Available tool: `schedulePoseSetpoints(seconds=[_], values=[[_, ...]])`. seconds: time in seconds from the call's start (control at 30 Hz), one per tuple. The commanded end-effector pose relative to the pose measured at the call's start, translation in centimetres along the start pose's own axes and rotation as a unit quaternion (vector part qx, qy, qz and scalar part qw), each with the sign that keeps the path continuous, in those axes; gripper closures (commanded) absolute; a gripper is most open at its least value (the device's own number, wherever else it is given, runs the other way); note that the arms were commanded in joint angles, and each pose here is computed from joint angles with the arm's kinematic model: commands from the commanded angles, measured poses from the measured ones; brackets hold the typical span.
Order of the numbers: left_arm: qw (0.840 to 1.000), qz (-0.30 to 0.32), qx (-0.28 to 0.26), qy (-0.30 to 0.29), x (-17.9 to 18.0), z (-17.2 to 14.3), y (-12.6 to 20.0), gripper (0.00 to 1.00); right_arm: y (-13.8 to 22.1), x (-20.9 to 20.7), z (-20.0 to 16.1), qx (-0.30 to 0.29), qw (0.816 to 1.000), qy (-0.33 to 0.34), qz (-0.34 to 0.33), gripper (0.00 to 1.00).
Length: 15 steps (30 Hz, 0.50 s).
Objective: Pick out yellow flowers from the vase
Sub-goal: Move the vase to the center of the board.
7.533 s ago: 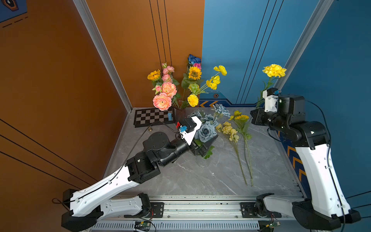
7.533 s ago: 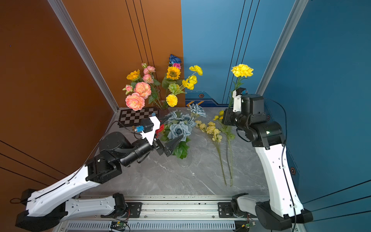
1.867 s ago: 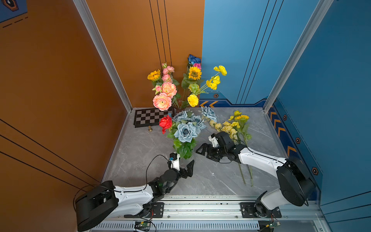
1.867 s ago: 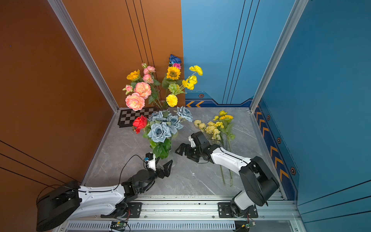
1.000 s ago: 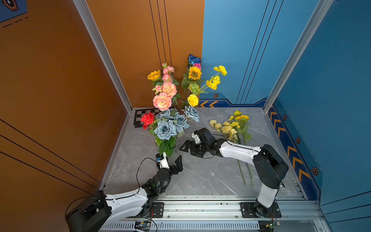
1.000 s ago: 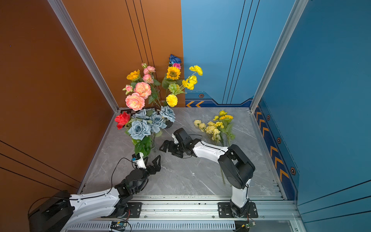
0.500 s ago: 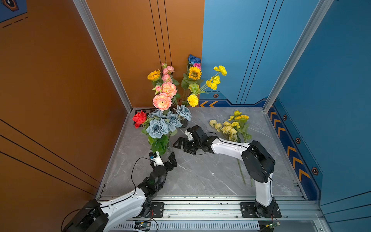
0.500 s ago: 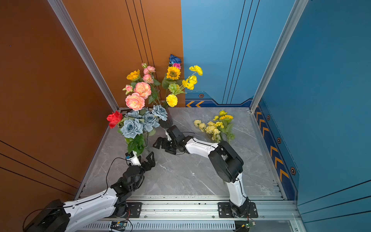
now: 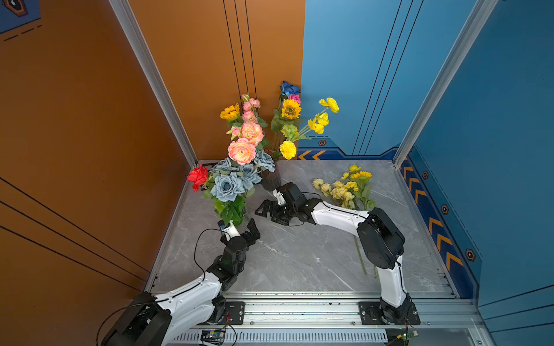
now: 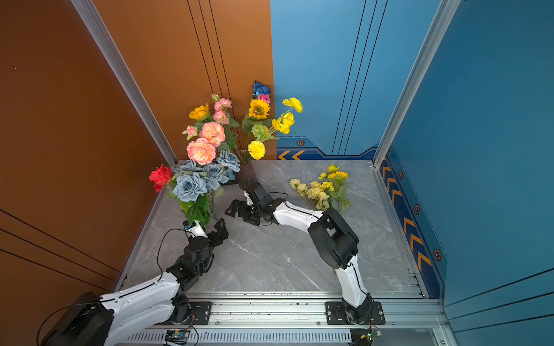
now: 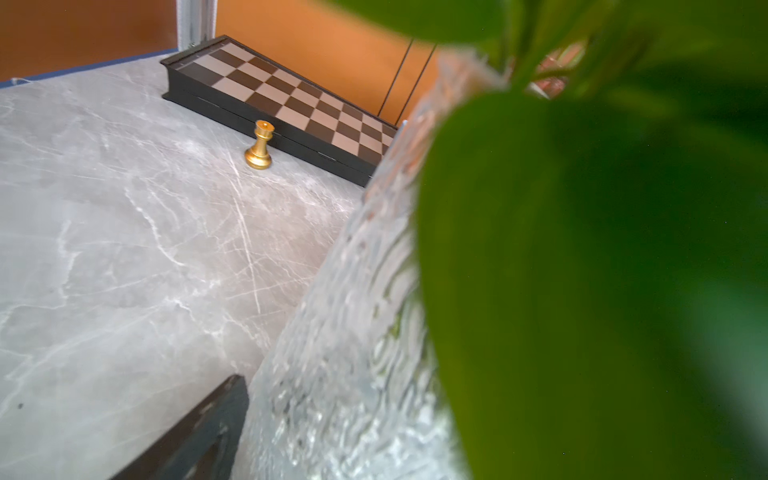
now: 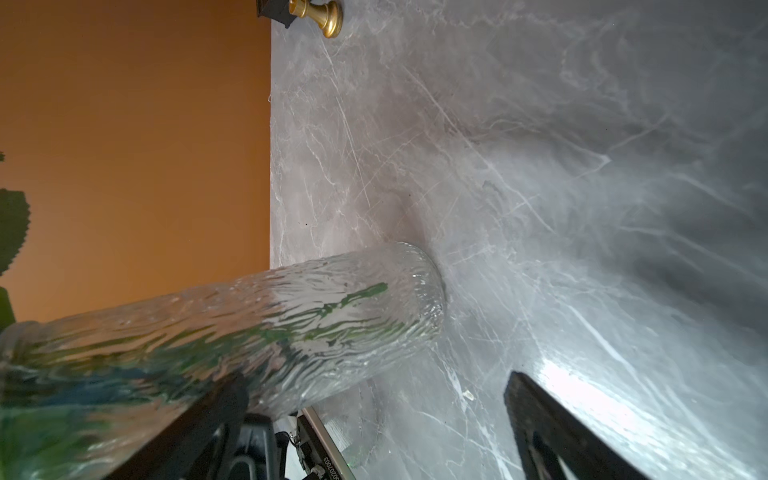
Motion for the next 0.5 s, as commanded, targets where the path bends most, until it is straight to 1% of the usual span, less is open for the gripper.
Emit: schedulePoseSetpoints(seconds=[0.0, 0.3, 0.47], values=[[1.000, 0.022, -0.011, 0.011, 0.4, 0.8, -0.5, 0.03, 0.0, -0.3, 0.6, -0.001, 1.000, 0.005, -0.017, 0.00], [0.998, 0.060, -0.016, 0.028, 2.0, 1.4, -1.4, 0.04, 1.4, -1.2, 1.1, -0.009, 0.999, 0.011, -0.031, 0.00], [0.999, 0.036, -0.018, 0.028, 1.7, 1.7, -1.0, 0.02, 2.9, -1.8, 1.5, -0.017, 0.998, 0.026, -0.053, 0.00]])
Point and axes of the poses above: each gripper's point midway between its finger pads, its own y axis back along the fingers, its own x axis along the line the jaws close on, z = x × y, the point moved 8 cm from there along y, back along the fingers, and after that the axes turned 8 degrees about -y, right-handed, at the moved point
